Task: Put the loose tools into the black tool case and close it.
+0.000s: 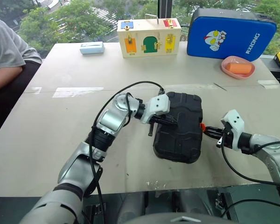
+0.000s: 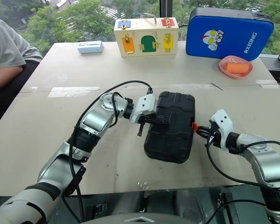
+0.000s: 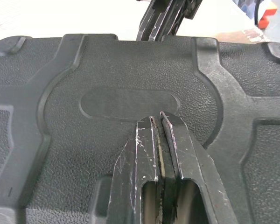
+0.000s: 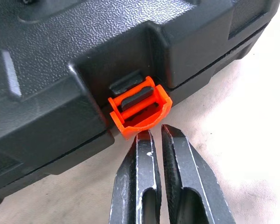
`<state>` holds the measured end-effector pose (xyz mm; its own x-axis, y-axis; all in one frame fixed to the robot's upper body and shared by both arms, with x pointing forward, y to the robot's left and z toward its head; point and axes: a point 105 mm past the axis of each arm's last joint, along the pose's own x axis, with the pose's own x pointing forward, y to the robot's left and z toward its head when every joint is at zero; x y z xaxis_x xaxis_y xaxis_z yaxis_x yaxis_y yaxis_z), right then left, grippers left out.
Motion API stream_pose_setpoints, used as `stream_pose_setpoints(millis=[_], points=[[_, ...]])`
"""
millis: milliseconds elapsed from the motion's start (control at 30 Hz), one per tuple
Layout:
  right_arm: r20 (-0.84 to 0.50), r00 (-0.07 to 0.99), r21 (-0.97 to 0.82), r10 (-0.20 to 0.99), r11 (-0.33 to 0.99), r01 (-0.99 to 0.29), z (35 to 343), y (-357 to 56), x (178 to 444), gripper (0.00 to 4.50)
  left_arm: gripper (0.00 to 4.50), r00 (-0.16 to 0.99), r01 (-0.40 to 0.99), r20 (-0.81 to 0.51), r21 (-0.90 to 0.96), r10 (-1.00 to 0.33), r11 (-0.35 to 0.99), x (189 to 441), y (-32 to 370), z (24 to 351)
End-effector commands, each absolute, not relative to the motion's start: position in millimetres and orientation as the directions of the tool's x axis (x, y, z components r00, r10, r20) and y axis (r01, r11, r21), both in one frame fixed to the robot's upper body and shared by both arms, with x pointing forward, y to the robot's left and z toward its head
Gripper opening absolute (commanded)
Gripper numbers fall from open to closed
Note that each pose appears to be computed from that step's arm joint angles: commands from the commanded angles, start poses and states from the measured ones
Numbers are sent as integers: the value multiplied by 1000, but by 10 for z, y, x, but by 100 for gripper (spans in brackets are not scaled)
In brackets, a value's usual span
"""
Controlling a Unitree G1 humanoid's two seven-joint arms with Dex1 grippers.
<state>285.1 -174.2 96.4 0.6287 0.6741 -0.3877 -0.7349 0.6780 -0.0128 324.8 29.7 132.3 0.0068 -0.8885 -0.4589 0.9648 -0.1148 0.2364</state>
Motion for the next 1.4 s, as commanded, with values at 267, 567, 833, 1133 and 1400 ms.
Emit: stream_pose_setpoints(millis=[267, 567, 833, 1133, 1400], points=[[-187, 546, -151, 816, 526, -837, 1519, -1311, 2800, 0, 7, -26, 977, -638, 147, -769, -156, 3186, 322, 744], [-176, 569, -200, 803, 537, -820, 1573, -1367, 2830, 0, 7, -28, 962, -727, 167, -686, -217, 3238, 348, 613], [-105, 573, -210, 813, 545, -812, 1744, -1295, 2826, 0, 7, -48, 959, -722, 160, -691, -233, 3245, 271, 629], [-112, 581, -257, 806, 542, -800, 1893, -1425, 2823, 0, 7, -48, 963, -712, 152, -700, -221, 3234, 307, 620], [-259, 617, -319, 743, 538, -781, 1748, -1919, 2909, 0, 7, -45, 971, -686, 142, -727, -194, 3214, 320, 662]])
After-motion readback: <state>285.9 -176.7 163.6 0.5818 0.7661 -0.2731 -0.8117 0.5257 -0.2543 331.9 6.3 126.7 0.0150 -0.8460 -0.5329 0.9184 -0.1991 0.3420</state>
